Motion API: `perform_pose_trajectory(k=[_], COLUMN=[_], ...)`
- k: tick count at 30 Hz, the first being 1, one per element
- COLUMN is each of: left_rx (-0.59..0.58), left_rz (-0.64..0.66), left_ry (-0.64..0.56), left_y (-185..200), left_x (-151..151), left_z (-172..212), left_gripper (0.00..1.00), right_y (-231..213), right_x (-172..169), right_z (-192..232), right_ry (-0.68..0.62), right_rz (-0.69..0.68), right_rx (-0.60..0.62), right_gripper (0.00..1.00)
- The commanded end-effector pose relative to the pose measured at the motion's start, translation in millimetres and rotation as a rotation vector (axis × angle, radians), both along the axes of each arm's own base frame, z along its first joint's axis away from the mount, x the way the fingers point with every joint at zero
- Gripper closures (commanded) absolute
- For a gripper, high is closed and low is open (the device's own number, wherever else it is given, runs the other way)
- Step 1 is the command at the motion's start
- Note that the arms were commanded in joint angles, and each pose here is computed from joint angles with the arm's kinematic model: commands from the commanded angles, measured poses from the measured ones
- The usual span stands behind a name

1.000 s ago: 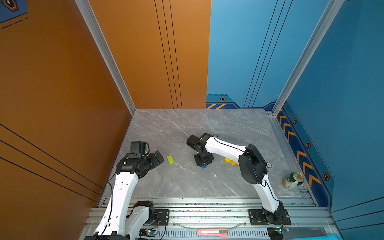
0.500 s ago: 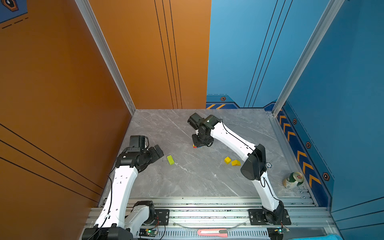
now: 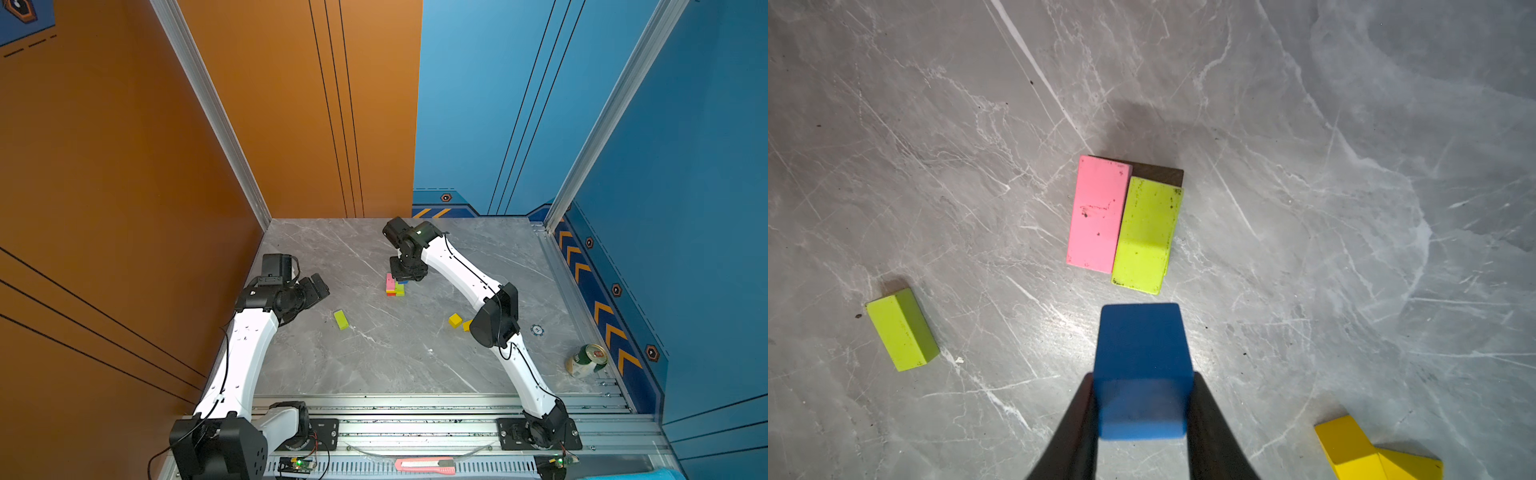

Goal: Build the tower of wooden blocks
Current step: 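Lift the blue cube with the right gripper and carry it over the stack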

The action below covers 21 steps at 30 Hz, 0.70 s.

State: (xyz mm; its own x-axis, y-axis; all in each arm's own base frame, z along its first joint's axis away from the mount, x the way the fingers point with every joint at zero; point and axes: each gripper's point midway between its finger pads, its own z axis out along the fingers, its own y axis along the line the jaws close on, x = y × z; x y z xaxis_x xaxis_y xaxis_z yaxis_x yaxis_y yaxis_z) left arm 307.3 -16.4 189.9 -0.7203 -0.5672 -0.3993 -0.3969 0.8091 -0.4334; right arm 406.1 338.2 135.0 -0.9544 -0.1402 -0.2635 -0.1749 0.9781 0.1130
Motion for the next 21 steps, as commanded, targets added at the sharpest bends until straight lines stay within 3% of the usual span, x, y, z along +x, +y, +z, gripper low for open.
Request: perform_pose_trajectory(k=[1,8,21], left_rx=[-0.012,-0.023,-0.031], left_rz=[-0.032,-0.06,-0.085], left_ry=[-0.034,-0.027,-0.003], left_y=[-3.7,-9.2,-11.9], left_x=[15.7,33.7,39.9], left_z=[10.7,8.2,0.3], left_gripper=[0.02,0.02,0.02], right_y=[9.3,21.2,38.7], right_x=[6.6,14.0,23.8], right_z=[5.0,-1.1,-15.7], right_ry=[-0.019,-0.026,-0.06], right_rz=[-0.01,-0.022,-0.041], right_rx=[0.042,0.084,0.104], right_gripper=[0.76,0.76,0.76])
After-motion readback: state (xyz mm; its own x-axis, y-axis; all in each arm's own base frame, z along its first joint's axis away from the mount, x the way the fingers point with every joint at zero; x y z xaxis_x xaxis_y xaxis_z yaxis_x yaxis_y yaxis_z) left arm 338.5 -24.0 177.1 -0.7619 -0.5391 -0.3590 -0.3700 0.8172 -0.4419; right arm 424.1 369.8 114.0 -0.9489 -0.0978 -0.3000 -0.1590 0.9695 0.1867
